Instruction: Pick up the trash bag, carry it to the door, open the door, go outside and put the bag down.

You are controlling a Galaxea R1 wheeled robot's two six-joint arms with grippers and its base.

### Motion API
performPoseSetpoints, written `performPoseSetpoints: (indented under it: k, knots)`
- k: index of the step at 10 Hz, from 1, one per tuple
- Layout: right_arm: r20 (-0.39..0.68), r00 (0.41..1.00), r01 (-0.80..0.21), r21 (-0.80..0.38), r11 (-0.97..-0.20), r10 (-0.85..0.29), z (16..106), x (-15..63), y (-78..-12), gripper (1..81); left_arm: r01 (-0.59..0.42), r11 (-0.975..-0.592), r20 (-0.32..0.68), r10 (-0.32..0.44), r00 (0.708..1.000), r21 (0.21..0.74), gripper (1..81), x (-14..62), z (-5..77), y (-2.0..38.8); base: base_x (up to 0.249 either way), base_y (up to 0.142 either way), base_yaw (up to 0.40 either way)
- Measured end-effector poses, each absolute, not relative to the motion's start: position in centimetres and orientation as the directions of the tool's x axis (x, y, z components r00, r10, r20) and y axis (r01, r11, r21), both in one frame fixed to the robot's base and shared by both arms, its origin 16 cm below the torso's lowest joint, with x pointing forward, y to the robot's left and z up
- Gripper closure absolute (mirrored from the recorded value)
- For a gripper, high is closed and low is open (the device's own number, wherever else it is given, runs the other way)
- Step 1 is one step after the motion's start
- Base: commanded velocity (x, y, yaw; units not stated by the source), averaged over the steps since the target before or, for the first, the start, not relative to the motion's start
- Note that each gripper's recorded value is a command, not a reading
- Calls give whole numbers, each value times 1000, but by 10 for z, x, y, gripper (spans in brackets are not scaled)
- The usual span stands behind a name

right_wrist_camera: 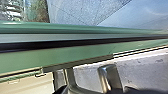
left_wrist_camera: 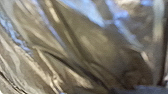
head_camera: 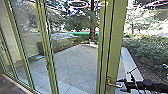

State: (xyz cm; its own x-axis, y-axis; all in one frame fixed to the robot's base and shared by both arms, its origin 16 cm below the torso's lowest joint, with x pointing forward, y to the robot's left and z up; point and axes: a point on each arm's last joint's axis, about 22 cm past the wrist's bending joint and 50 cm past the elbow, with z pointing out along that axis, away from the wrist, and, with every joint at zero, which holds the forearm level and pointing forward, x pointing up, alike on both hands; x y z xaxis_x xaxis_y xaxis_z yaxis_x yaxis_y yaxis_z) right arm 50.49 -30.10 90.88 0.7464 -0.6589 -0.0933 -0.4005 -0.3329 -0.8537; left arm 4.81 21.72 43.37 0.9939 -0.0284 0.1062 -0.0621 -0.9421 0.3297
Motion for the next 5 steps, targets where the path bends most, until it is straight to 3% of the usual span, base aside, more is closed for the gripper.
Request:
performPoseSetpoints:
  k: [5]
  knots:
    - [-156,739,-449,-839,-307,-655,878,509,-268,10,-61,-945,104,-29,994,322,811,48,433,221,0,0,0]
